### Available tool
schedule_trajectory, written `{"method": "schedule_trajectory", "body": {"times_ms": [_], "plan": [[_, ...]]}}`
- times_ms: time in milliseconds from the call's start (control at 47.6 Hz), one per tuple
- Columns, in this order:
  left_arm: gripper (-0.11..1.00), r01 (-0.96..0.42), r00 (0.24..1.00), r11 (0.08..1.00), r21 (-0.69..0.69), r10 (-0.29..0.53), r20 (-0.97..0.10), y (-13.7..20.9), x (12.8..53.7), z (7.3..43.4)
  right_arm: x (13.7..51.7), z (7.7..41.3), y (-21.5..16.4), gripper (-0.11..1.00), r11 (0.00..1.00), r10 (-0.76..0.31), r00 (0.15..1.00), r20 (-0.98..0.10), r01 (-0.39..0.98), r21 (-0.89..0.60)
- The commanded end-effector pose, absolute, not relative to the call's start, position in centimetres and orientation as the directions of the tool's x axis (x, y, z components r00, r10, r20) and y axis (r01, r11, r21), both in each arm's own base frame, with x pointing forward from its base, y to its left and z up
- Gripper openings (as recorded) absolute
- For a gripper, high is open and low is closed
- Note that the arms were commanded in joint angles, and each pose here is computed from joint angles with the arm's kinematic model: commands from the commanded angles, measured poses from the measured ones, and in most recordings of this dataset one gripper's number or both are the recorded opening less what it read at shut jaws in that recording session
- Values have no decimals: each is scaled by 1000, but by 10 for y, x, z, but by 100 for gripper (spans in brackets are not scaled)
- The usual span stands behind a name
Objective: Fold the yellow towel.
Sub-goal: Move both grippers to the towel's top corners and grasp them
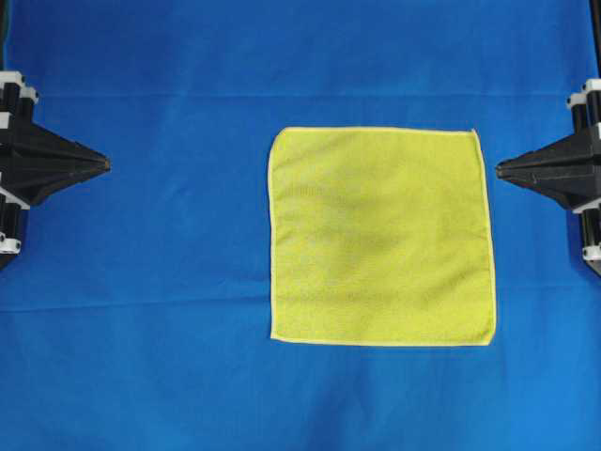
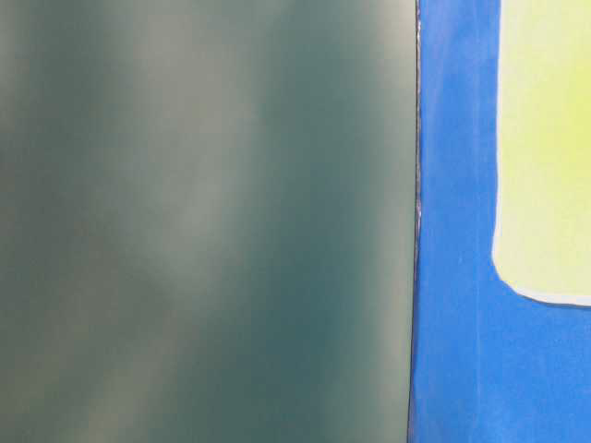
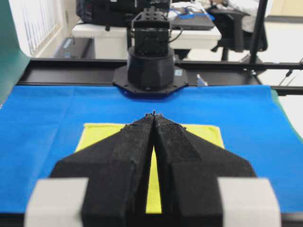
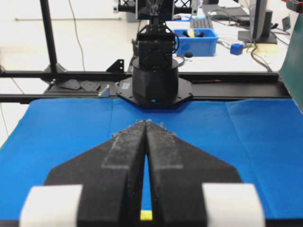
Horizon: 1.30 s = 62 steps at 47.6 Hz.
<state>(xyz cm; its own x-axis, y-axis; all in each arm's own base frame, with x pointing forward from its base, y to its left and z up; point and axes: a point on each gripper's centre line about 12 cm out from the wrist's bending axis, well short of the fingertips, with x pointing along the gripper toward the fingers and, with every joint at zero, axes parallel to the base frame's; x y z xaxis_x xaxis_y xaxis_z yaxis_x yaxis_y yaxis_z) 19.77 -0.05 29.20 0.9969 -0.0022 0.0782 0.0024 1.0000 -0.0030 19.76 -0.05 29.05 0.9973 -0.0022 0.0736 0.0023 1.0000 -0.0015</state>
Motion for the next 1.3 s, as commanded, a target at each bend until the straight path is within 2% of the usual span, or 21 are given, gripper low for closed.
{"method": "schedule_trajectory", "body": {"times_ms": [0,231,378,630,672,714,756,883,946,1009,1282], "plan": [[0,-3,998,998,-60,7,67,1,206,296,201,302,-1,0,1000,-5,995,98,5,6],[0,-38,999,996,-76,39,7,8,233,283,202,299,-12,0,998,-60,998,-23,61,15],[0,-89,995,993,-77,86,-42,20,256,271,199,283,-29,0,987,-142,980,-141,151,50],[1,-199,968,977,-74,184,-173,54,295,244,193,240,-66,1,926,-297,870,-393,364,106],[6,-213,961,974,-73,195,-198,59,301,236,193,233,-71,1,916,-312,850,-425,388,104],[15,-225,953,972,-72,204,-222,63,307,230,193,225,-76,2,905,-327,827,-456,414,101],[25,-237,944,969,-73,211,-254,68,315,220,192,217,-82,9,893,-341,803,-489,440,100],[65,-264,920,962,-71,229,-318,80,334,199,188,184,-100,46,847,-375,703,-604,525,85],[77,-283,905,956,-69,243,-349,89,343,187,187,169,-108,59,830,-381,657,-651,553,72],[77,-301,891,951,-68,256,-374,96,349,176,187,154,-114,63,820,-378,614,-693,570,57],[74,-339,835,939,-63,270,-480,116,372,127,198,115,-125,60,817,-351,555,-754,576,44]]}}
